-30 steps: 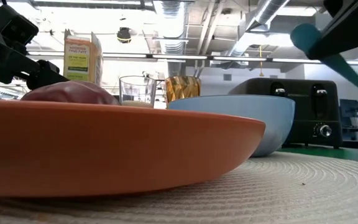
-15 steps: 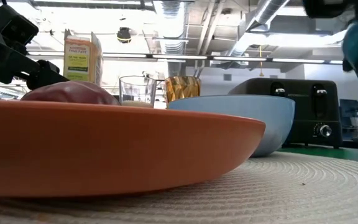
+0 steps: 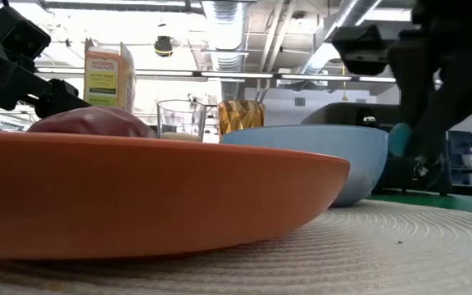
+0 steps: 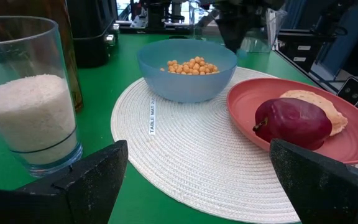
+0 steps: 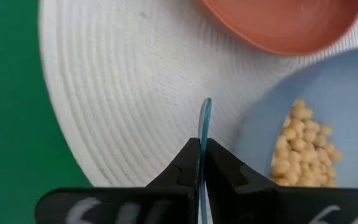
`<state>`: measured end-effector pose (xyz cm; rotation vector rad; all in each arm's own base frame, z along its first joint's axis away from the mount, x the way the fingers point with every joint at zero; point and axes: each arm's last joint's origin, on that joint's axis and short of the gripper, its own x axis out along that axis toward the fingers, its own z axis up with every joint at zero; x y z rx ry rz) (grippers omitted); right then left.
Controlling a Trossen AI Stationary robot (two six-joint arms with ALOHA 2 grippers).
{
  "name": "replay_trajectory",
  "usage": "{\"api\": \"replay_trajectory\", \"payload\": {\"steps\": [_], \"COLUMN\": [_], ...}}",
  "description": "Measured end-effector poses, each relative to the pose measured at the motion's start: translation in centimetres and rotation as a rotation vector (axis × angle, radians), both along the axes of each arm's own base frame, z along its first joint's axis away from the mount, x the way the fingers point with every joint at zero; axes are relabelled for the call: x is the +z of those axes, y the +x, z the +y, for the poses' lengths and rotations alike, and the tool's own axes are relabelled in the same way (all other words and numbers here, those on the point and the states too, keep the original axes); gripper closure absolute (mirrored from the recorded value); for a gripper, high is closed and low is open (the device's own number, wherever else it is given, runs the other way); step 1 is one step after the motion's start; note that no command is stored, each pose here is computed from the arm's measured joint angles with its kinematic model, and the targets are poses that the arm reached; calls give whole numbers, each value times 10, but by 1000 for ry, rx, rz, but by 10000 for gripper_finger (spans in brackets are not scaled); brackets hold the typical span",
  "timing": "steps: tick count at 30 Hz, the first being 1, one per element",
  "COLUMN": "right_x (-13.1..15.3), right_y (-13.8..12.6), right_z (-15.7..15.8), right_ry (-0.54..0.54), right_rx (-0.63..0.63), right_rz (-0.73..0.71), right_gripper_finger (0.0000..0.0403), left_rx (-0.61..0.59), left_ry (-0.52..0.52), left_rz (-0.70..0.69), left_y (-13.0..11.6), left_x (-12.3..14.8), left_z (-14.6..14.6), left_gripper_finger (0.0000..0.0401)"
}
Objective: Arrange a breakfast setting
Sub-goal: Put the blue spoon to the right of the blue bowl on the white placemat
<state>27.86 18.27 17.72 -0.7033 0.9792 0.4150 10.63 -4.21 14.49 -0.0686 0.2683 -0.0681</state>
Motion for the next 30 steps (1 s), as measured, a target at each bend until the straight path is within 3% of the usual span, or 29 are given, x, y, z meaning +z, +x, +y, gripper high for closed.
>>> {"api": "replay_trajectory", "payload": {"steps": [10,18,30], "right_x": [0,1,1], "right_y": [10,12,11], "right_z": [-14,-10,-11], "right_ry": [66,102,135], "right_rx": [-22,43,-42], "right_rz": [29,17,33], "right_gripper_finger": [360,347,346], "left_rx": [0,0,0], "left_ry": [0,0,0], "left_rz": [1,0,0], "left_y": [0,0,0], "left_x": [0,0,0], "left_z": [0,0,0], "left_gripper_finger": [23,23,23]}}
